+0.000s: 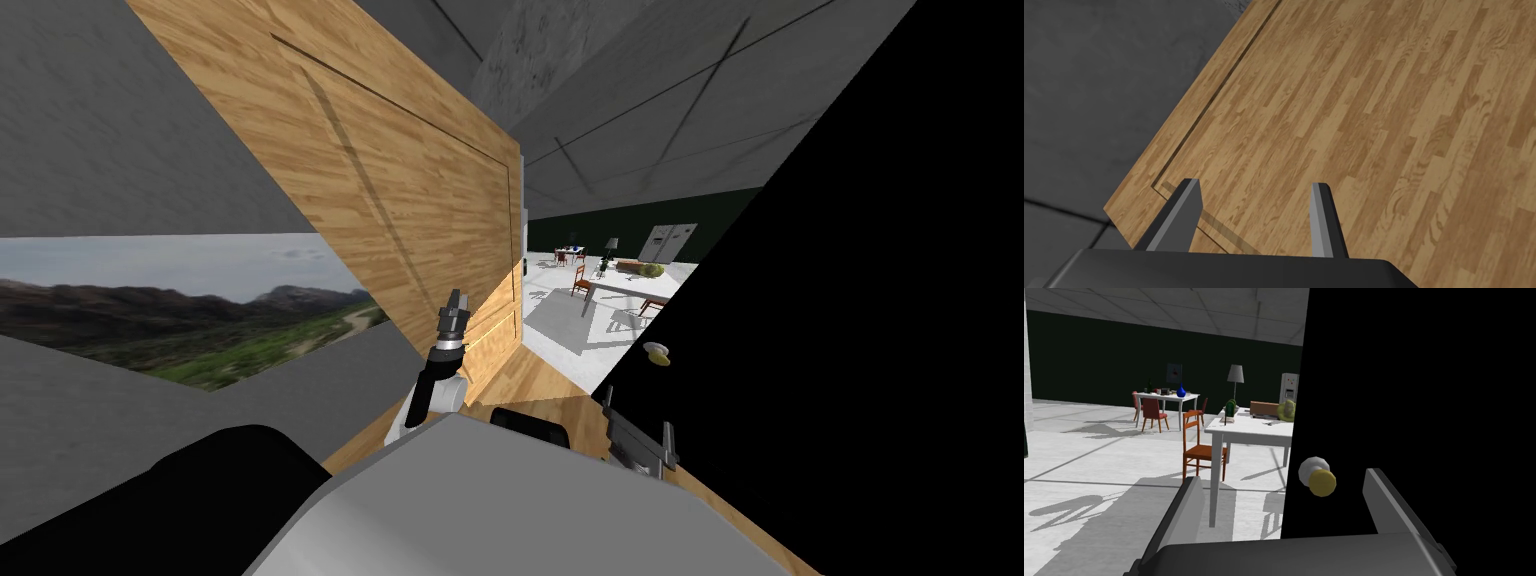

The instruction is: Pull the door open

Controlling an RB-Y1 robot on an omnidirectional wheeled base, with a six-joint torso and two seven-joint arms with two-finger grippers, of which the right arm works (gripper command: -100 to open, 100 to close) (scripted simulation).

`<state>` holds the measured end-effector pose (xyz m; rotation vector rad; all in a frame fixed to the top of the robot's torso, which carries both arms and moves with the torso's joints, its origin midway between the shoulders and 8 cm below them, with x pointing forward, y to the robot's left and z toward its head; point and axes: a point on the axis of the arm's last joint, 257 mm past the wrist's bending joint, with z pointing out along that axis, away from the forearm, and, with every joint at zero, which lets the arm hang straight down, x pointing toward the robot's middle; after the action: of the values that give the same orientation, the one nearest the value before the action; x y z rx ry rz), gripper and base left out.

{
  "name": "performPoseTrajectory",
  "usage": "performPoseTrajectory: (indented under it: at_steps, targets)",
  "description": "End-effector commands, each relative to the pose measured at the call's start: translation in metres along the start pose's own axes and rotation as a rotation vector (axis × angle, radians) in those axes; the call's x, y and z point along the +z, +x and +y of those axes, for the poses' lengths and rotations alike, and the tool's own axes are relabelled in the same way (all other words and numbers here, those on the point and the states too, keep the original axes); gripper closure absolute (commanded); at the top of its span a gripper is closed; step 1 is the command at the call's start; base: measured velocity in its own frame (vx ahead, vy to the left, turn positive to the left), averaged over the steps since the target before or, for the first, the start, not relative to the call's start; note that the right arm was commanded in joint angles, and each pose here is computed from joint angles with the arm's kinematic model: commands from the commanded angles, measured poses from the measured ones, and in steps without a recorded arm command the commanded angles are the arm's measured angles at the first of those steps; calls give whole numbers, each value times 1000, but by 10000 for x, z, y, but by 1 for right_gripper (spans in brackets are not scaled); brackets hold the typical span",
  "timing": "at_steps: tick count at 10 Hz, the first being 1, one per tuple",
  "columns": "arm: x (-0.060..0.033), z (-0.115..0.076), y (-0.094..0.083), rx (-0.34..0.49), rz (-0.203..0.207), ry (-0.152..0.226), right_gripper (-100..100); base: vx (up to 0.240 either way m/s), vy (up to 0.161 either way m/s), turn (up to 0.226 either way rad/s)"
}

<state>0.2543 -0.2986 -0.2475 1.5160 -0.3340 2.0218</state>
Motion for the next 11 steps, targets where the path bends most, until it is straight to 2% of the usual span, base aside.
performPoseTrajectory:
  at_steps: [1,4,5,8,9,11]
  targets:
    - [-93,38,-104,20,-27,-13,-100,94,-40,159]
    - [-256,121,-276,51,-77,-38,-100,80,-51,135]
    - [-369,182,-385,69,-109,-55,-100,113,-49,233]
    - [-536,277,-528,90,-151,-82,-100,109,-86,146]
    - [-649,345,-616,101,-178,-101,-100,98,-92,210]
    - [-765,417,-698,110,-204,-120,-100,86,-81,152]
